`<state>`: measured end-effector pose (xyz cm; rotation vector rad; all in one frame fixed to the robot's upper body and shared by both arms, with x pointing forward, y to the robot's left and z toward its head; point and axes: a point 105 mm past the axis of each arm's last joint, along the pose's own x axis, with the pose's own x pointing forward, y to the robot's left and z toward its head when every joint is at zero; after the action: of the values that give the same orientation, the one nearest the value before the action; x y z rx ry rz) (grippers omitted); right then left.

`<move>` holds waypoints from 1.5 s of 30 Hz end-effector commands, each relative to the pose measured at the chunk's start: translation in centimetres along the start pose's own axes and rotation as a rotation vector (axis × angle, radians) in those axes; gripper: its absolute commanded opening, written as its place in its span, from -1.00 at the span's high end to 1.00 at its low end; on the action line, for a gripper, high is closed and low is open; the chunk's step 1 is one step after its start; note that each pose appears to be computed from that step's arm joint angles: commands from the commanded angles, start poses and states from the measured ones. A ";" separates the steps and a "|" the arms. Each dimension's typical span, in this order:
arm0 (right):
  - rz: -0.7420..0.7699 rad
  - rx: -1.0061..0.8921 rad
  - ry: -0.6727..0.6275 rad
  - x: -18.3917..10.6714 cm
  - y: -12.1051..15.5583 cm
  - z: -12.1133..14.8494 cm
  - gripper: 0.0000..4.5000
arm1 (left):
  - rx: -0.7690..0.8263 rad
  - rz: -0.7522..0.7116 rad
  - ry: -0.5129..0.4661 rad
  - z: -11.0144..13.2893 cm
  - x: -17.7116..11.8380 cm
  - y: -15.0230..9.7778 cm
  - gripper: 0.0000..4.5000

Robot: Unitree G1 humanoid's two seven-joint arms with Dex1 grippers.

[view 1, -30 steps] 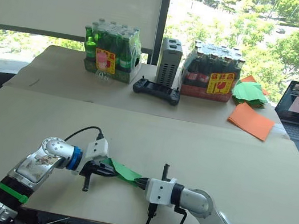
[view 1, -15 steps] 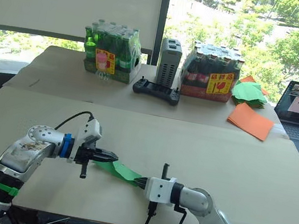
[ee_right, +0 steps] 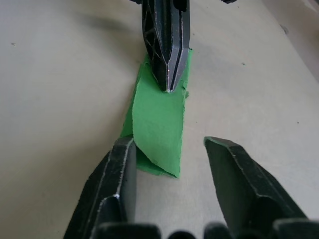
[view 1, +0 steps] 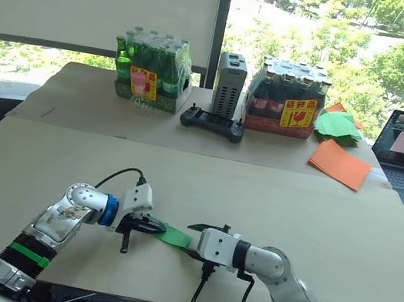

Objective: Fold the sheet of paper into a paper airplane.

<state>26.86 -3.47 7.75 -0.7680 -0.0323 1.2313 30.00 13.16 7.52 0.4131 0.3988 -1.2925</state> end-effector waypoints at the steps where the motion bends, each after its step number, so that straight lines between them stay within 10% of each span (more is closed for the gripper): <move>1: 0.047 0.104 -0.040 -0.5 0.4 1.7 -0.14 | -0.020 0.002 0.075 -2.1 0.2 -0.1 1.00; 7: 0.018 0.256 -0.115 -0.5 -2.2 4.7 -0.14 | -0.019 0.004 0.074 -2.2 0.2 0.0 1.00; 14: 0.000 0.289 0.031 2.0 -3.5 2.6 0.97 | -0.016 0.012 0.069 -2.1 0.3 0.1 1.00; 45: 0.017 0.290 0.077 3.6 -2.7 1.4 0.99 | -0.004 0.018 0.075 -2.2 0.1 -0.4 1.00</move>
<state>29.78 -0.08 8.87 -0.5398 0.2282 1.1924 30.09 13.42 7.39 0.4426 0.3666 -1.2750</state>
